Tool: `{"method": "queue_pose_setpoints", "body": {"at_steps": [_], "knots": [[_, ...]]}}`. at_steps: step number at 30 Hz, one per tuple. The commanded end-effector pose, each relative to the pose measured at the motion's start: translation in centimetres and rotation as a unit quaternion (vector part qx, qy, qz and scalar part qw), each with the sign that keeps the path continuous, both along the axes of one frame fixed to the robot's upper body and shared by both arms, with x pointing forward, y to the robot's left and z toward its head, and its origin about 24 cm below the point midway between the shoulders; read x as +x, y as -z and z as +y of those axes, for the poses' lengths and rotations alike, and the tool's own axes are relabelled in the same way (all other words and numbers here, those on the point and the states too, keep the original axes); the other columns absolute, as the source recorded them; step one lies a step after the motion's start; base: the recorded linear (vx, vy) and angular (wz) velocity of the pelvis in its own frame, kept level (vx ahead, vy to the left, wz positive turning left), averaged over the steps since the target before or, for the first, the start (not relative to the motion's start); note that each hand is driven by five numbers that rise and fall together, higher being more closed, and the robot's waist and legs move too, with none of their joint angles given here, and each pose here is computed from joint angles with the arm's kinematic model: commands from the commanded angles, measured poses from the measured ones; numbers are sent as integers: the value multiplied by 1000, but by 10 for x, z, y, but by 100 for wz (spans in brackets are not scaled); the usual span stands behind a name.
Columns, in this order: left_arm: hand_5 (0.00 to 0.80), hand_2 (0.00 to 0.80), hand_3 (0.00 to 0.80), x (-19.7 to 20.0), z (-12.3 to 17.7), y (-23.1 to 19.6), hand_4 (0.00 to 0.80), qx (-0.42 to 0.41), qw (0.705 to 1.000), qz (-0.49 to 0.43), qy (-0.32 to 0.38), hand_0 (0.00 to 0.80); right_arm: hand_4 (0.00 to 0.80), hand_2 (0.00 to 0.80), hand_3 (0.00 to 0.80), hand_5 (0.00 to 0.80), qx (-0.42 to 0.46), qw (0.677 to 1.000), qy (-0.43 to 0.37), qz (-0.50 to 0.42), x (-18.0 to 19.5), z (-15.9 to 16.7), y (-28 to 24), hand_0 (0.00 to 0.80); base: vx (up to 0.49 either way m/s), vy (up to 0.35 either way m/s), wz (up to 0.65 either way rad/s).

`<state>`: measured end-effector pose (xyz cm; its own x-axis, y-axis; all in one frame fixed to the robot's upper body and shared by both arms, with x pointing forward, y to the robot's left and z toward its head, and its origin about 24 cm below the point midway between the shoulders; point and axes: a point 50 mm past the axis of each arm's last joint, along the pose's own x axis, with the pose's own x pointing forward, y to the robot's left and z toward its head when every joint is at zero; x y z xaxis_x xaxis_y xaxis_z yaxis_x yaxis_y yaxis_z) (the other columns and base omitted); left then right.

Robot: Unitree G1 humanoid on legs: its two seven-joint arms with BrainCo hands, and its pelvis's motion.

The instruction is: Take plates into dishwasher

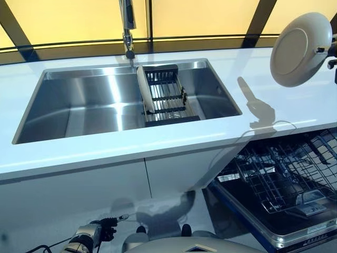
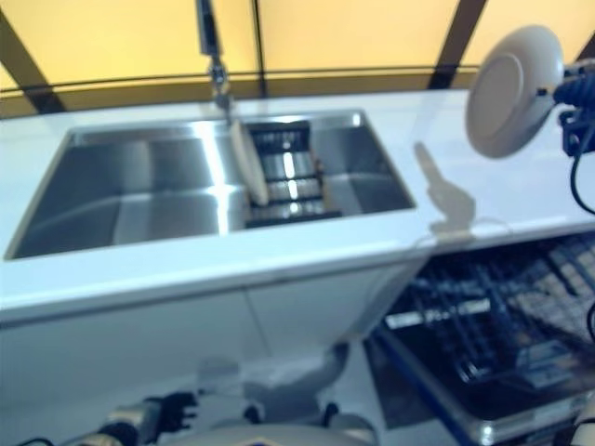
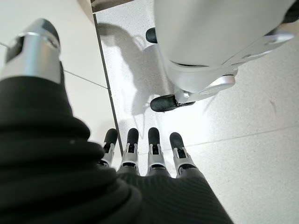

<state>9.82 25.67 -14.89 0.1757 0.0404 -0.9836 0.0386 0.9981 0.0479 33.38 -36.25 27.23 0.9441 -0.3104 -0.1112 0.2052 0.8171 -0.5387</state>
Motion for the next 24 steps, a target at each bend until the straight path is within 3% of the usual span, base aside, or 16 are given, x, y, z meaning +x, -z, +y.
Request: {"method": "queue_pose_setpoints", "body": {"at_steps": [1, 24], "knots": [[0, 0, 0, 3, 24, -7, 0, 47, 998, -1, 29, 0, 800, 800, 800, 800, -17, 997, -6, -71, -13, -6, -36, 800, -33, -6, -17], [0, 0, 0, -11, 30, -5, 0, 57, 998, -23, 26, 0, 800, 800, 800, 800, -16, 999, 32, 21, -81, -60, 44, 800, -20, -4, -9]]}}
